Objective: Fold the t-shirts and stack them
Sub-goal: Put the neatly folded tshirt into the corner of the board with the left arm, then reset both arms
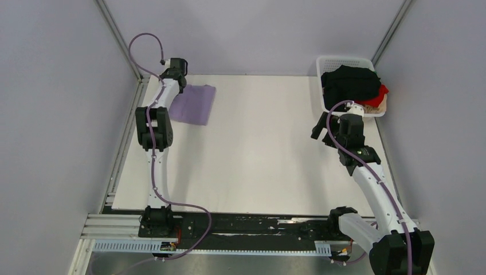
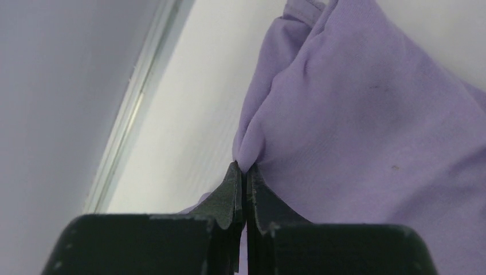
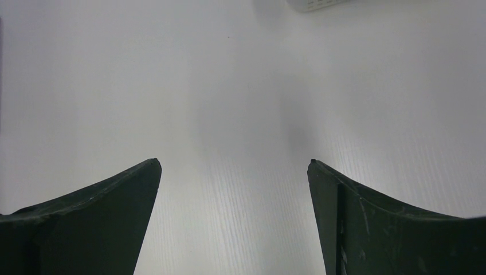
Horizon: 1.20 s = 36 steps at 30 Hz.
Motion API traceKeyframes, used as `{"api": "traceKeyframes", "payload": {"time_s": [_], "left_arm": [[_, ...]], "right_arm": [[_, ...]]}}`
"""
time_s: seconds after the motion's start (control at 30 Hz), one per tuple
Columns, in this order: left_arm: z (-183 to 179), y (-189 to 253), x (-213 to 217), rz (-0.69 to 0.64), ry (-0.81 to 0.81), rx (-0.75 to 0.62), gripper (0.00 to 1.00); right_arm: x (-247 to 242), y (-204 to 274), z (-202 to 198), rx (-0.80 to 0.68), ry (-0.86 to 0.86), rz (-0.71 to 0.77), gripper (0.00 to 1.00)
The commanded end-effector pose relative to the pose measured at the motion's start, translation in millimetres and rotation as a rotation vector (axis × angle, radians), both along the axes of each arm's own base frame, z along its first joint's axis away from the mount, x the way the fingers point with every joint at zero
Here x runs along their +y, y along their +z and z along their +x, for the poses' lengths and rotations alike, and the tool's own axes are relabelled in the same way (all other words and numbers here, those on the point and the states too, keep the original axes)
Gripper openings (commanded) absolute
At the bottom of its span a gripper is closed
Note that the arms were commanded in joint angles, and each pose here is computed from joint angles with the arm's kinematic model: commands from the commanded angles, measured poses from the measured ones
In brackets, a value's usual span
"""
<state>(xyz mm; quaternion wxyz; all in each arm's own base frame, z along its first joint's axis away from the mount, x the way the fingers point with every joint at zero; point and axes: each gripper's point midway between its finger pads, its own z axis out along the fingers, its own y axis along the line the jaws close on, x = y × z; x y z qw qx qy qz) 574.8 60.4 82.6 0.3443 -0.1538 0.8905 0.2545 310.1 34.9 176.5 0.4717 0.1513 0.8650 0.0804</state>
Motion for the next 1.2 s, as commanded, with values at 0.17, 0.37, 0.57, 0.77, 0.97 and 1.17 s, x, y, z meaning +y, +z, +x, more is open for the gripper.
{"api": "traceKeyframes", "payload": {"time_s": [0.17,0.37,0.57,0.77,0.97,1.17], "left_arm": [[45.7,31.3,69.7,0.095,0.061,-0.112,0.00],[46.1,72.8,95.8,0.160,0.119,-0.195,0.07],[45.2,120.1,93.1,0.133,0.114,-0.290,0.95],[28.3,169.2,45.3,-0.155,0.012,-0.411,1.00],[-28.4,187.6,-33.3,-0.485,-0.206,-0.489,1.00],[-140.3,126.4,-119.9,-0.677,-0.417,-0.389,1.00]], "right_arm": [[-20.1,15.8,8.3,-0.042,-0.096,-0.060,1.00],[-21.8,14.9,11.5,-0.034,-0.107,-0.066,1.00],[-22.6,21.1,10.8,-0.048,-0.122,-0.053,1.00],[-21.9,20.1,8.8,-0.057,-0.185,0.023,1.00],[2.2,12.6,15.9,-0.008,-0.072,0.081,1.00],[5.3,-0.1,11.5,-0.001,-0.067,0.105,1.00]]}}
